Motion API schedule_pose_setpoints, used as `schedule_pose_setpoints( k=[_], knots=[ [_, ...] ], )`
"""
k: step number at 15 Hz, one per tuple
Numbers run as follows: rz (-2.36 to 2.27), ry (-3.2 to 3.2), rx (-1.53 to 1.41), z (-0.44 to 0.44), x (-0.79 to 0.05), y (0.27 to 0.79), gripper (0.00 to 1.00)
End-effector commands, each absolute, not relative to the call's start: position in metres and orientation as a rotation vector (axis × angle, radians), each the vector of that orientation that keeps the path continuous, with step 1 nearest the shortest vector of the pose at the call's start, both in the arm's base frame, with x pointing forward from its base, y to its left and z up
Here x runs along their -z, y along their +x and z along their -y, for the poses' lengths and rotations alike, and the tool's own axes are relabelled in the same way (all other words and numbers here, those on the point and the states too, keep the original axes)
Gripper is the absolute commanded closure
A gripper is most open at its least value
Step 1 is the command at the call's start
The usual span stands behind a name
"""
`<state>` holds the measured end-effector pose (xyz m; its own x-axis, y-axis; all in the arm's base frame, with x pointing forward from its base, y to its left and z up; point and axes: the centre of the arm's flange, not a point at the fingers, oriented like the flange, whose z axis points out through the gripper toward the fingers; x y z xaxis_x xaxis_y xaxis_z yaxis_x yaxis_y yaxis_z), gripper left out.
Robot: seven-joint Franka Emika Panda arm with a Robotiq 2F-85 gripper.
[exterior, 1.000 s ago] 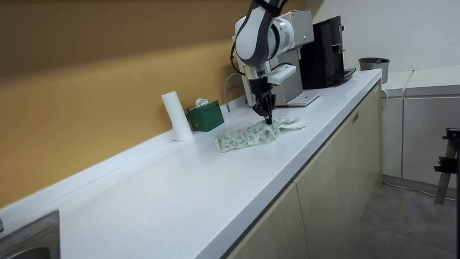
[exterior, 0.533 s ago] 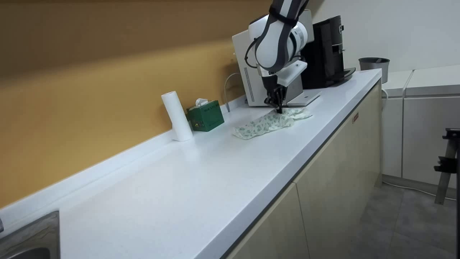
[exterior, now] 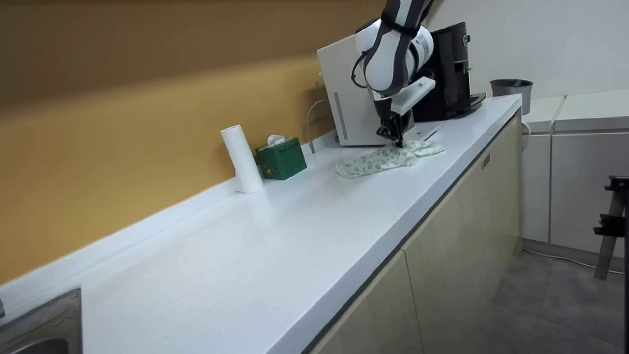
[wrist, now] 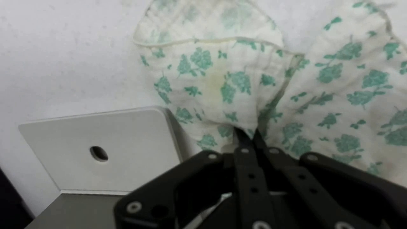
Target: Use the towel to wipe the counter.
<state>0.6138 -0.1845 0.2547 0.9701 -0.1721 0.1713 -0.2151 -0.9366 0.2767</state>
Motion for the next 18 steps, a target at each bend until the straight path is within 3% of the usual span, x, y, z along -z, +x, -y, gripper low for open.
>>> schedule_pose_setpoints(
  k=[1, 14, 18],
  knots=[
    [0.247, 2.868, -0.105, 0.155, -0.239, 0.618, 0.99],
    [-0.493, 3.131, 0.229, -0.009, -0.215, 0.565, 0.99],
    [-0.430, 3.122, 0.205, -0.008, -0.205, 0.567, 0.99]
  ],
)
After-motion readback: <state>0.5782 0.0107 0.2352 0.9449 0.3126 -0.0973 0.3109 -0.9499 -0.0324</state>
